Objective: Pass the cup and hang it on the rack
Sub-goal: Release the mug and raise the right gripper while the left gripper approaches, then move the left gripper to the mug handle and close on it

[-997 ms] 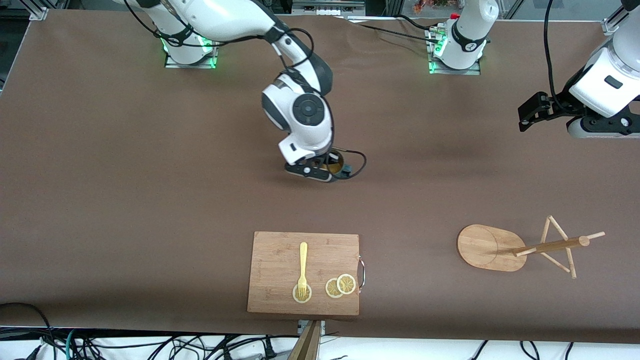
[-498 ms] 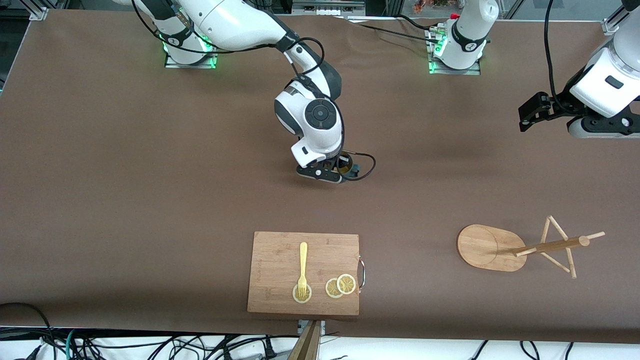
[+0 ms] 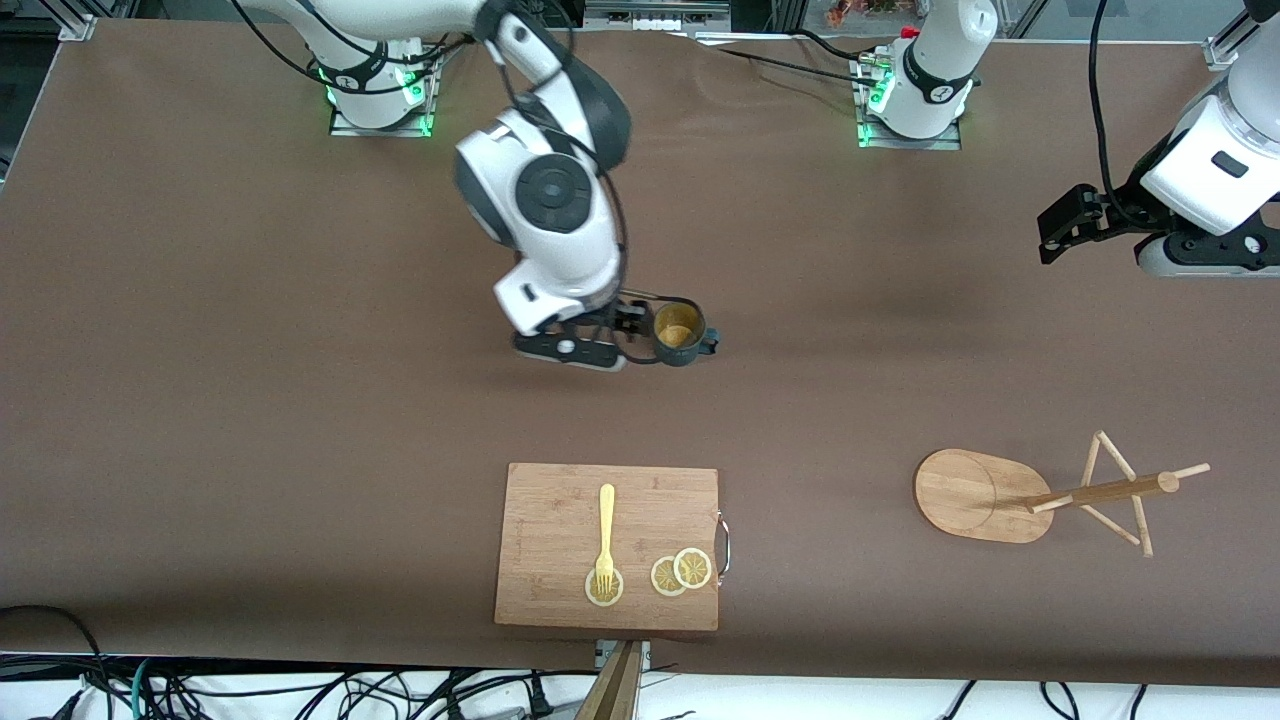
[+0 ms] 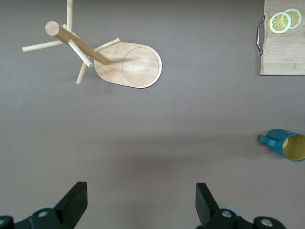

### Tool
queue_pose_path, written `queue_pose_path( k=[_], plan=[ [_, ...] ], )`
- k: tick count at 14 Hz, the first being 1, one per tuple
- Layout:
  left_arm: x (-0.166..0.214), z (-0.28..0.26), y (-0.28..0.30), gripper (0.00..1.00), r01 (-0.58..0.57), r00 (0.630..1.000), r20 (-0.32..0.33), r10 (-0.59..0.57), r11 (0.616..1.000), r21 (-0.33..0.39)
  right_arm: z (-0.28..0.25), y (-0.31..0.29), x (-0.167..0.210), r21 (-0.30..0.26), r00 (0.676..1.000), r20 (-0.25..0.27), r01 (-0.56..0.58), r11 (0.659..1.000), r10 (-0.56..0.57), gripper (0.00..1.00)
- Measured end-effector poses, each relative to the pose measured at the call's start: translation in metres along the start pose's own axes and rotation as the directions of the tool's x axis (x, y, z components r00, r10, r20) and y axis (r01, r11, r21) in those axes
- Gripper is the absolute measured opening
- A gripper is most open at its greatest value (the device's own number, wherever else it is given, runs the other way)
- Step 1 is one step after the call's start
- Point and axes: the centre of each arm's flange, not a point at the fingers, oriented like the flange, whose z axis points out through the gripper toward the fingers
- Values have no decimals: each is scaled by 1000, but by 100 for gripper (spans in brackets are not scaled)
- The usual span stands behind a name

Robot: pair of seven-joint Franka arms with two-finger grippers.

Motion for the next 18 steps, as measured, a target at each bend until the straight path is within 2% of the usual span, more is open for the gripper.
queue_pose_path(
  k=[3,5,8,10,13,16,18],
  plan=[
    [0,0,1,100,-2,1000,0,2,1000,0,-52,95,37,-93,997,64,47,995,-41,100],
    [0,0,1,100,-2,1000,0,2,1000,0,-73,166,60,-155,991,125,70,986,-51,100],
    [0,2,1,100,-3,1000,4,3,1000,1,-101,266,83,-181,972,204,152,972,-114,100],
    [3,26,2,100,-4,1000,30,4,1000,4,-118,317,89,-158,960,233,193,968,-153,100],
    [8,76,9,100,-15,999,41,15,1000,4,-124,369,96,-113,962,236,171,979,-141,100],
    [2,124,29,100,-45,996,74,45,999,-11,-110,412,106,-50,966,214,158,986,-144,100],
    [-6,147,43,100,-73,991,111,73,997,-8,-93,452,106,19,974,176,143,990,-144,100]
  ],
)
